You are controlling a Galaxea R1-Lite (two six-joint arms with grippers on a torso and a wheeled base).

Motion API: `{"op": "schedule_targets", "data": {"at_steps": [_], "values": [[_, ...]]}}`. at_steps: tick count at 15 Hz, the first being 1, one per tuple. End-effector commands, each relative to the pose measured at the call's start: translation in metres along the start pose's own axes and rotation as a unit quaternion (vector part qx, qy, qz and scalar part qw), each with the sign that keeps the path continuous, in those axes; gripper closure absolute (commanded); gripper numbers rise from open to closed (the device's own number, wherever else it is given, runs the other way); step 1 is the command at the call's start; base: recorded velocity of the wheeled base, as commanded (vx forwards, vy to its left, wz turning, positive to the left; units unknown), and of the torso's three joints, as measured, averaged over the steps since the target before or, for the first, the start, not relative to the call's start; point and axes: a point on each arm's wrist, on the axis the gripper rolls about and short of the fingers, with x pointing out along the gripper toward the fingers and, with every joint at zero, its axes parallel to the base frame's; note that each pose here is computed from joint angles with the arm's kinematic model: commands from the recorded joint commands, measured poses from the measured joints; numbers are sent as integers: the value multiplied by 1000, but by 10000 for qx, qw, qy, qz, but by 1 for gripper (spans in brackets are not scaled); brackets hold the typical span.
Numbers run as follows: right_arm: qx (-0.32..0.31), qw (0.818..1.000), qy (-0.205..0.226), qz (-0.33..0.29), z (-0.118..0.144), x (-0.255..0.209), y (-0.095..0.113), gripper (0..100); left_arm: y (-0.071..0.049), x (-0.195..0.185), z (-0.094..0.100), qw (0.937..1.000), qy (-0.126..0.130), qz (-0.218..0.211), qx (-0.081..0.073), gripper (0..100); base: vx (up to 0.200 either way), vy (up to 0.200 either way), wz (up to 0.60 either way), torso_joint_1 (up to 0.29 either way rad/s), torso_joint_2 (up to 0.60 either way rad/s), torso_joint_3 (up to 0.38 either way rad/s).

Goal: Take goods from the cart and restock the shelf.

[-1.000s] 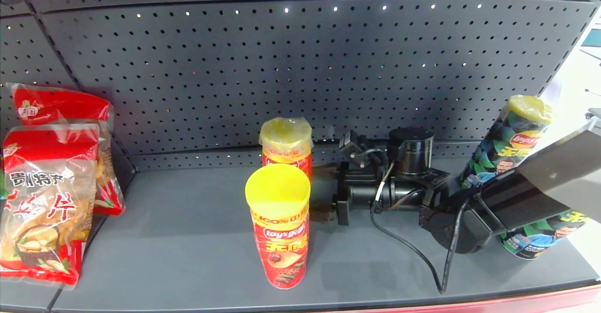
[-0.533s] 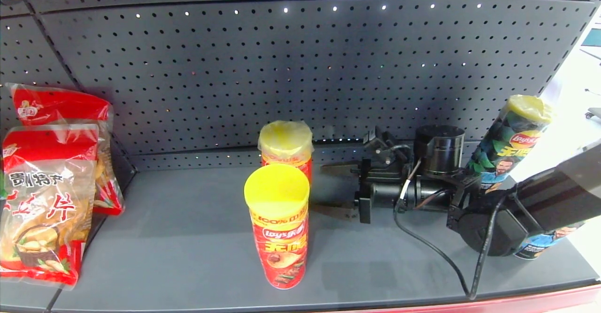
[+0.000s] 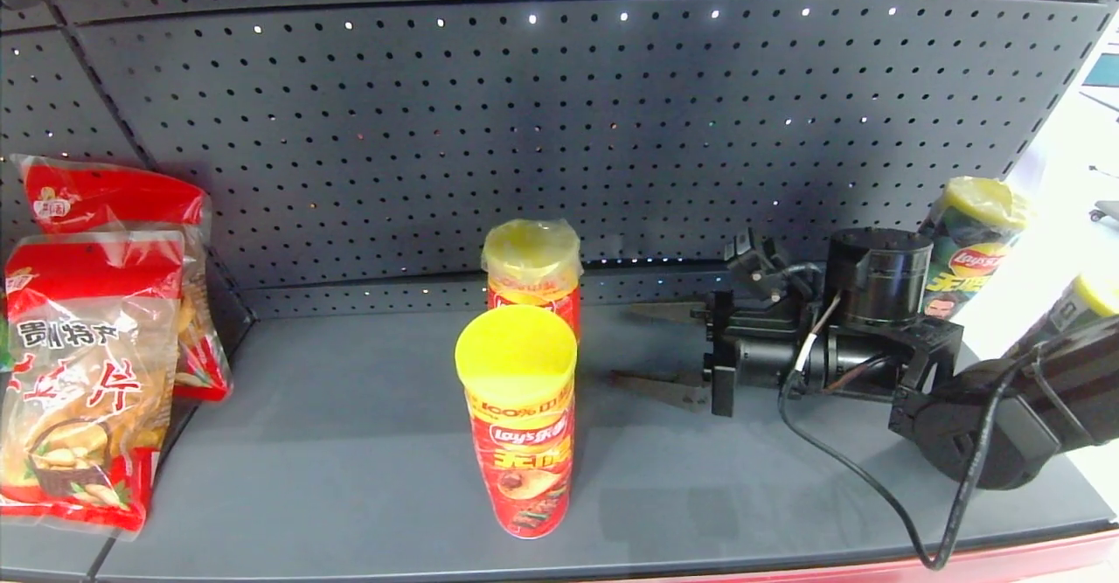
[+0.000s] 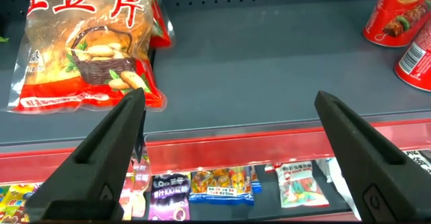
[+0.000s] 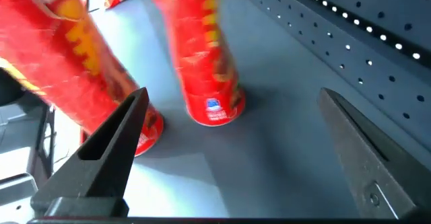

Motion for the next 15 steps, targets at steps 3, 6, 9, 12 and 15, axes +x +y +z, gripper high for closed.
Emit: {"op": "schedule_targets", "data": {"at_steps": [3,6,9,12,15], "values": [[-38,10000,-34,50,3,-1,4,0,0,0,0,10000,0,1,2,0,0,0,0,0,0,0],[-78,9997,-32,241,5,1,19,0,0,0,0,10000,0,1,2,0,0,0,0,0,0,0],[-152,9989,-77,439,12,-10,44,0,0,0,0,10000,0,1,2,0,0,0,0,0,0,0],[-184,9977,-81,643,14,-18,66,0,0,0,0,10000,0,1,2,0,0,0,0,0,0,0],[-243,9975,-75,652,13,-19,66,0,0,0,0,10000,0,1,2,0,0,0,0,0,0,0]]}}
